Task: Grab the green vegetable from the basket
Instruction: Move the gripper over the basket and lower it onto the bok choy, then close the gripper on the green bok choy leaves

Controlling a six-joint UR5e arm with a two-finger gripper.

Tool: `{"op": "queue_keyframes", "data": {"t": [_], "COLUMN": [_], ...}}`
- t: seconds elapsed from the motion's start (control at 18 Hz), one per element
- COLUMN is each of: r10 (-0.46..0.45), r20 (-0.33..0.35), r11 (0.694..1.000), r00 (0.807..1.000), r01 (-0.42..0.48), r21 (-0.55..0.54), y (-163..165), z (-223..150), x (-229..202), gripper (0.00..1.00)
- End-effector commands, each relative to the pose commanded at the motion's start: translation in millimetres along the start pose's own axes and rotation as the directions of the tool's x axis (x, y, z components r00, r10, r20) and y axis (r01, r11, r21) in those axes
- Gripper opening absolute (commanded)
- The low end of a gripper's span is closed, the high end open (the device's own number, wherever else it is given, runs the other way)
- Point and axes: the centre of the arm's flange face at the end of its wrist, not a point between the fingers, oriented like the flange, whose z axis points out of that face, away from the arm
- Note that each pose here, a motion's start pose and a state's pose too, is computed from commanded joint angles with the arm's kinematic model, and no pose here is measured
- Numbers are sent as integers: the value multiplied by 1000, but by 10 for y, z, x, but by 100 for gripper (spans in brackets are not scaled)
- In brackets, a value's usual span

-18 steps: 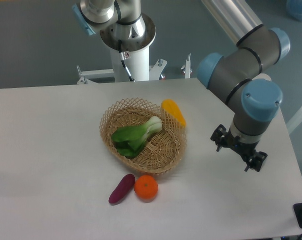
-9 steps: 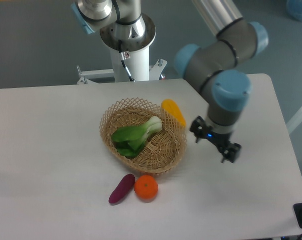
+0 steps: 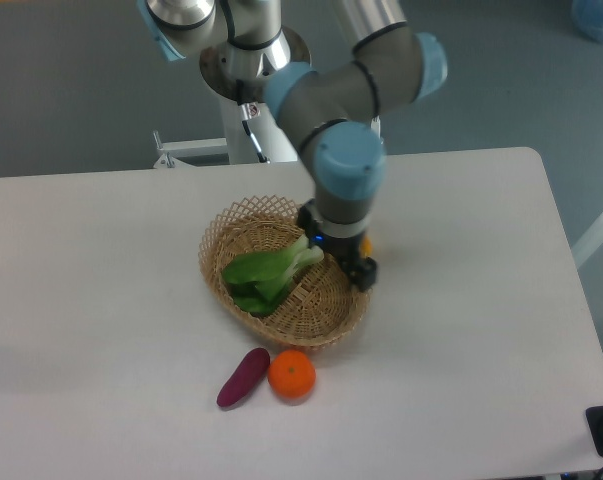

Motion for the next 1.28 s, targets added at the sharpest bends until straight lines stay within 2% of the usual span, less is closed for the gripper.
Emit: {"op": "queue_keyframes", "data": {"t": [0.5, 0.78, 1.0, 1.17, 1.22, 1.28], "r10": [-16, -14, -4, -25, -25, -19], "r20": [-62, -23, 0, 12, 18, 14], "r11": [1000, 1000, 996, 996, 996, 996], "r00": [998, 1000, 1000, 1000, 1000, 1000], "r01": [14, 14, 4, 26, 27, 20], "r21": [-23, -13, -85, -85, -83, -85], "y": [-55, -66, -85, -121, -124, -160], "z": [336, 497, 656, 709, 720, 756], "x": [218, 234, 239, 220, 212, 225], "gripper": [100, 100, 100, 100, 99, 84]}}
